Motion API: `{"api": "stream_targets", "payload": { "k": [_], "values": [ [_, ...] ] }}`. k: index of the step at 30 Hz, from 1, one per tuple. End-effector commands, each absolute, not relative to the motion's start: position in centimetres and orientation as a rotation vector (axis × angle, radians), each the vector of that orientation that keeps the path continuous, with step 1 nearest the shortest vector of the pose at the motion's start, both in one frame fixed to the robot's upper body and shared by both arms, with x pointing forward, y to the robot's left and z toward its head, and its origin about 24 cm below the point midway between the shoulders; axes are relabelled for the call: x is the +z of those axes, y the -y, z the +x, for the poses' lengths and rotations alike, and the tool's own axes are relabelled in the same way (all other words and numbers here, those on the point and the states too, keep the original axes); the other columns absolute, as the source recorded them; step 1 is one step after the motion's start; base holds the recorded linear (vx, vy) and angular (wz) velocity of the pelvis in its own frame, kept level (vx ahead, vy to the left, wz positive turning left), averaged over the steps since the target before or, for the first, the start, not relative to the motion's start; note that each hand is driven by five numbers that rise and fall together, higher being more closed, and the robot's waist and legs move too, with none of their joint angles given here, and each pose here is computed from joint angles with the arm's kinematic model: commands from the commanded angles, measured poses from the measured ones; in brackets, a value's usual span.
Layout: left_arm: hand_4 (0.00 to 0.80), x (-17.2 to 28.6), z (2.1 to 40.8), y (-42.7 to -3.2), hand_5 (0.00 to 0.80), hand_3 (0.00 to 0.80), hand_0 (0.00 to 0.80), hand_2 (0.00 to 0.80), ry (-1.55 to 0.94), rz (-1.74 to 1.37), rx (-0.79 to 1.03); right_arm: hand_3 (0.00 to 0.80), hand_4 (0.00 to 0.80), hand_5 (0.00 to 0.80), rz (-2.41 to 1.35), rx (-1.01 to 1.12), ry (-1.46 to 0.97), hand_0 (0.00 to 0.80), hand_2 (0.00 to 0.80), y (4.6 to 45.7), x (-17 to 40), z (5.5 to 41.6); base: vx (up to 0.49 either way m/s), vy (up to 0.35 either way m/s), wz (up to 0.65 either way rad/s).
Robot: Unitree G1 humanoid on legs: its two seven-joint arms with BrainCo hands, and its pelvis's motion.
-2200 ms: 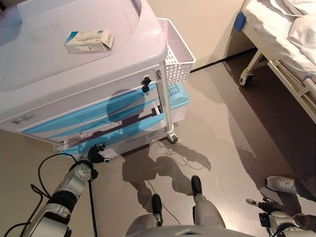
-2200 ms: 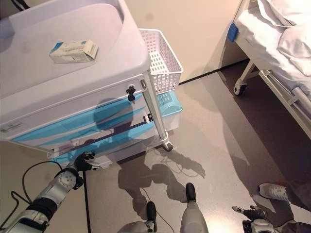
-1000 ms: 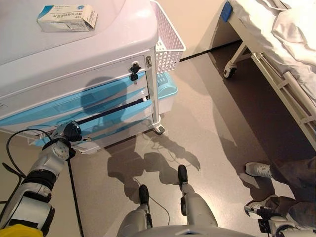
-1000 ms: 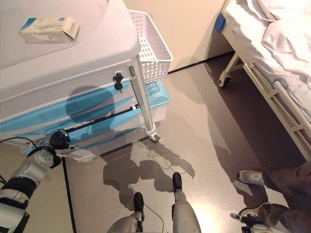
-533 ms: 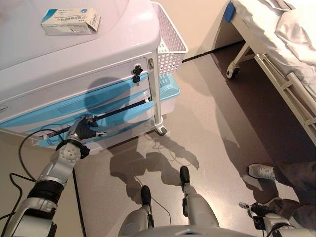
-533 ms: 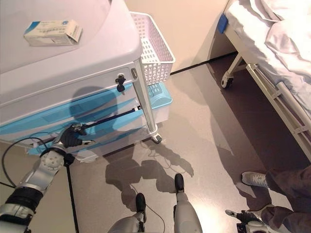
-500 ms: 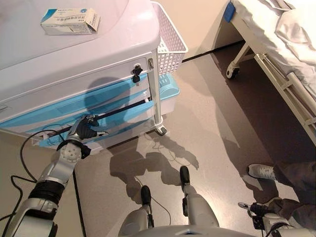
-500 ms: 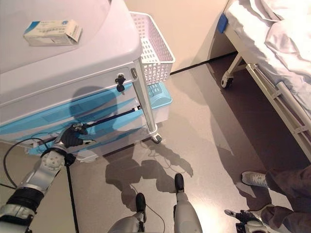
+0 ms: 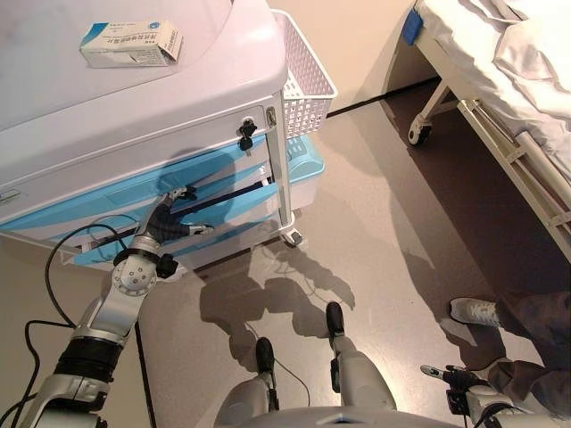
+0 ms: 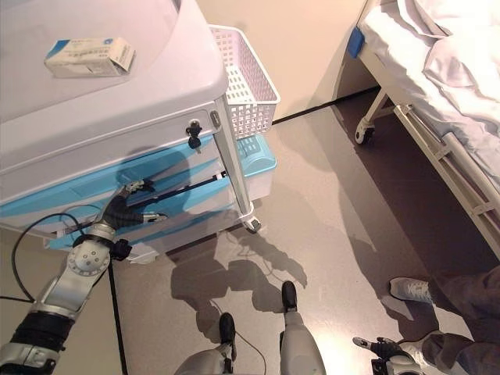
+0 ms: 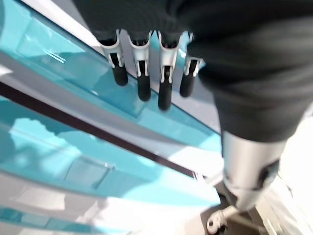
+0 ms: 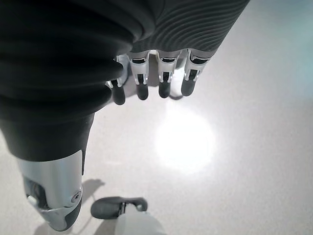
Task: Open the drawer and pick up the medicine
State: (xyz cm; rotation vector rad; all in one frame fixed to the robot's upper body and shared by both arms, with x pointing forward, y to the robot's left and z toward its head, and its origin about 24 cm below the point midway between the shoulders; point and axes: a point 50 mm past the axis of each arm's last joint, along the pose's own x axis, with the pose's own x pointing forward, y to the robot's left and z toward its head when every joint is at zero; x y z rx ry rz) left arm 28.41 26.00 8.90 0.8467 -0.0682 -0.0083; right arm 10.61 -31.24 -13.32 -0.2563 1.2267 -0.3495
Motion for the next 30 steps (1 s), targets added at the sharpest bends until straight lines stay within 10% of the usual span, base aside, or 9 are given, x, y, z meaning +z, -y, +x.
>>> {"api": "stream_targets", "payload": {
  "k": [1, 30],
  "values": [
    [0.0, 11.3, 29.1, -25.7, 0.0, 0.0, 0.0, 0.0, 0.177, 0.839, -0.02, 0.0, 0.0, 0.0, -0.284, -0.324, -1.255, 0.0, 0.0, 31.2, -13.5, 9.9, 0.0, 0.0, 0.0],
    [0.0, 3.8, 29.8, -25.3, 0.0, 0.0, 0.0, 0.0, -0.181, 1.026, -0.227, 0.0, 0.0, 0.0, -0.341, -0.325, -1.202, 0.0, 0.0, 31.9, -12.7, 11.6, 0.0, 0.0, 0.0]
  ]
}}
